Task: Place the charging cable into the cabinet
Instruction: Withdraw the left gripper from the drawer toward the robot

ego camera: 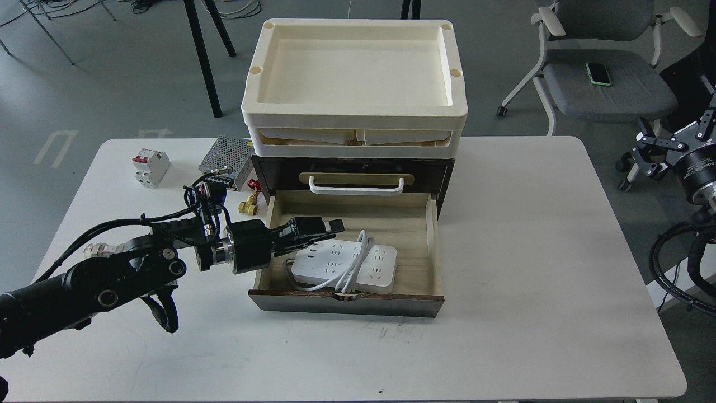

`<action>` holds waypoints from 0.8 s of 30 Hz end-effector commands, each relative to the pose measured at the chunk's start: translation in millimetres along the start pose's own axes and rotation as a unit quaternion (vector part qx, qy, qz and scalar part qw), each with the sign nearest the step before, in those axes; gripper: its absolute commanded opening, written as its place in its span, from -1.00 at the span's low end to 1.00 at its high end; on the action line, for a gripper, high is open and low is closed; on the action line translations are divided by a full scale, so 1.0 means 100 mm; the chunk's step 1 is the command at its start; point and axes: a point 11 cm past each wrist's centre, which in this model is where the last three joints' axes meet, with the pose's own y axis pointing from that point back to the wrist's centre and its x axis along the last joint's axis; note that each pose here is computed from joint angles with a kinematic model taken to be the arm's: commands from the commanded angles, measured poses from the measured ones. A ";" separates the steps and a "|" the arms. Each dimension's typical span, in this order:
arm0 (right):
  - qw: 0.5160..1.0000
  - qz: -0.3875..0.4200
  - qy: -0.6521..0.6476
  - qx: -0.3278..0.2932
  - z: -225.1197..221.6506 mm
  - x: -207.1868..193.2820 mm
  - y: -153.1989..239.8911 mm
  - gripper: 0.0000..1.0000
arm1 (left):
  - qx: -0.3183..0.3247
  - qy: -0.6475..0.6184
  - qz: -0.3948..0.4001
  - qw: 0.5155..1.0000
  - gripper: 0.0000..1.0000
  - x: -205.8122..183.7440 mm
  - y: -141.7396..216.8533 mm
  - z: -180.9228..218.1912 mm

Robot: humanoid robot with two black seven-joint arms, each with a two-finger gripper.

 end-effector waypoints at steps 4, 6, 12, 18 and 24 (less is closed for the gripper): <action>1.000 -0.007 -0.004 0.009 -0.06 -0.02 -0.02 1.00 | -0.031 0.057 0.097 0.993 0.12 0.67 0.77 0.21; 1.000 -0.012 -0.007 0.010 -0.07 -0.05 -0.02 1.00 | -0.041 0.084 0.160 0.983 0.18 0.93 1.09 0.20; 0.987 -0.142 -0.065 0.045 -0.24 -0.44 -0.01 1.00 | -0.103 0.148 0.402 0.898 0.28 1.85 2.23 0.12; 0.979 -0.161 -0.090 0.088 -0.43 -0.49 -0.08 1.00 | -0.152 0.174 0.473 0.850 0.52 2.13 2.40 0.14; 0.977 -0.155 -0.096 0.109 -0.53 -0.45 -0.09 1.00 | -0.154 0.180 0.466 0.852 0.61 2.11 2.30 0.12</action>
